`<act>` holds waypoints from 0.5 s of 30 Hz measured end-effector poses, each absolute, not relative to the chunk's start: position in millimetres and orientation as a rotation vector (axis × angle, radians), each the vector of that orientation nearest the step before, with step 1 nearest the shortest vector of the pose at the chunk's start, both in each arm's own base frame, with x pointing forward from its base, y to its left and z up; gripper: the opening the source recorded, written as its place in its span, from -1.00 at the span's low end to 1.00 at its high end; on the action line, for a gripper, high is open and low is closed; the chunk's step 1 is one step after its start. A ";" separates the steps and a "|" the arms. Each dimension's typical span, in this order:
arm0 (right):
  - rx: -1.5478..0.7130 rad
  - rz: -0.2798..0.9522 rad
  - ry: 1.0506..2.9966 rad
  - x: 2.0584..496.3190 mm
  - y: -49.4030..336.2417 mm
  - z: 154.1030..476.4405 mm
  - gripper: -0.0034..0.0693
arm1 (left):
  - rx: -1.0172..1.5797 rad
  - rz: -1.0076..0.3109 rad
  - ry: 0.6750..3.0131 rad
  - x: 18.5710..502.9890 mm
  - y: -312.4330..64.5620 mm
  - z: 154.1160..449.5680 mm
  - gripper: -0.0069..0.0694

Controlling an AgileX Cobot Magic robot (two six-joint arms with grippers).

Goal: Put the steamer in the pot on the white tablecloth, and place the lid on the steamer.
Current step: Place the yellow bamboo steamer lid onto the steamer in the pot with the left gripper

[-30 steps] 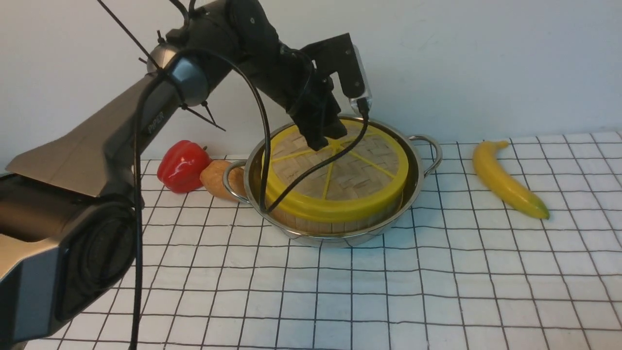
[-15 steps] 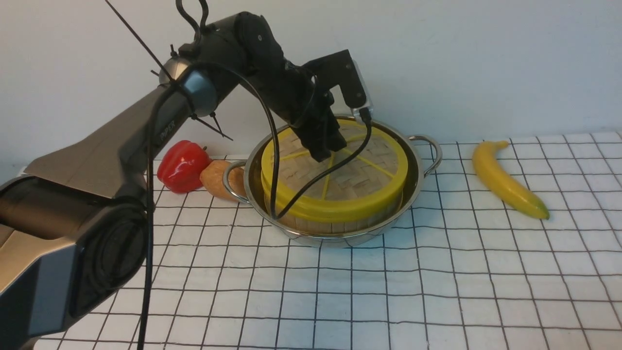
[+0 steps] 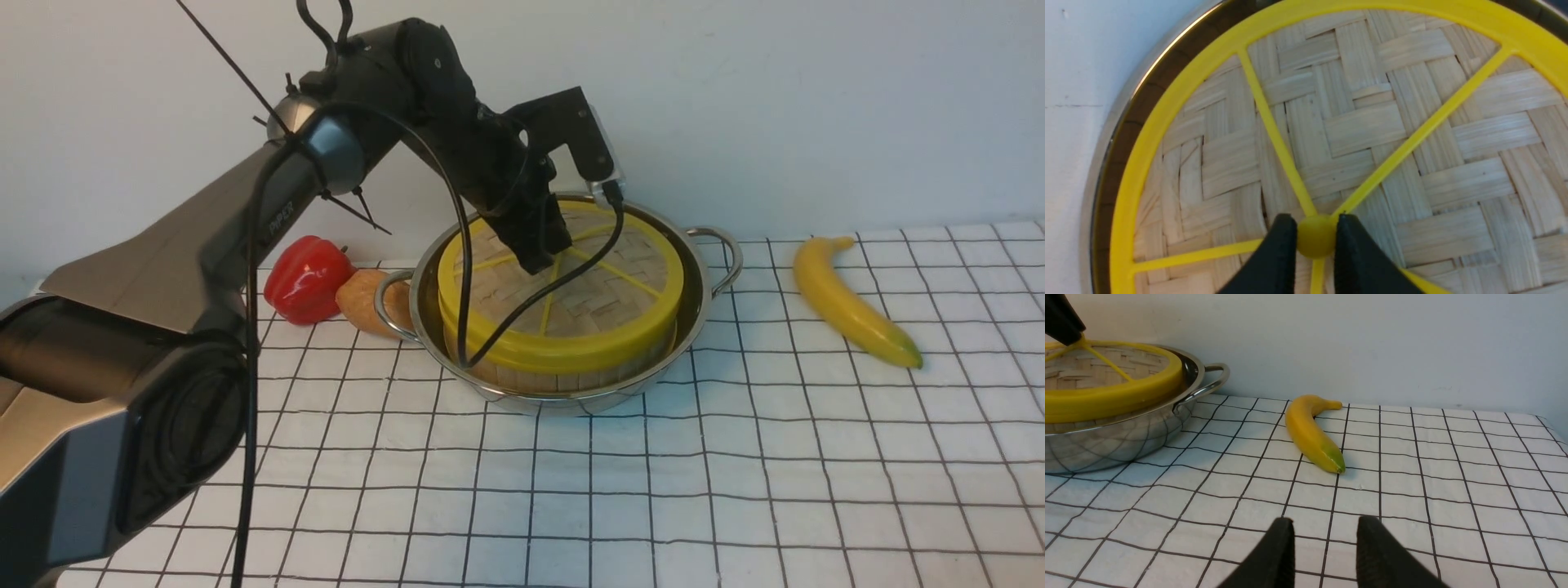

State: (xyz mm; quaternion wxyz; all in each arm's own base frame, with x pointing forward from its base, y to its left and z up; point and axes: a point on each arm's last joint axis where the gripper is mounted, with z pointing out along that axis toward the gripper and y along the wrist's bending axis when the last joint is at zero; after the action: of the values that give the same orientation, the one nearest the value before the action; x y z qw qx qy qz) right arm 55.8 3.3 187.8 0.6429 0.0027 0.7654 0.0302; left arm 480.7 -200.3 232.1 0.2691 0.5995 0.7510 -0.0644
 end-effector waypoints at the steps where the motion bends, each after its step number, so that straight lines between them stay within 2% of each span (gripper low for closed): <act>1: 0.006 0.069 1.744 55.8 3.3 187.8 -0.25 | 1.609 -0.176 2.031 480.7 -200.3 232.1 -0.54; 15: 0.006 0.069 1.744 55.8 3.3 187.8 -0.25 | 1.560 -0.190 2.073 480.7 -200.0 232.7 -0.54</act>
State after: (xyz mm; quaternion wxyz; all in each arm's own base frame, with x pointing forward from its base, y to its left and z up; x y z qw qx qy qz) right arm 55.8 3.3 187.8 0.6429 0.0027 0.7654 0.0302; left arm 480.7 -200.0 232.7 0.2669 0.5779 0.7680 -0.0703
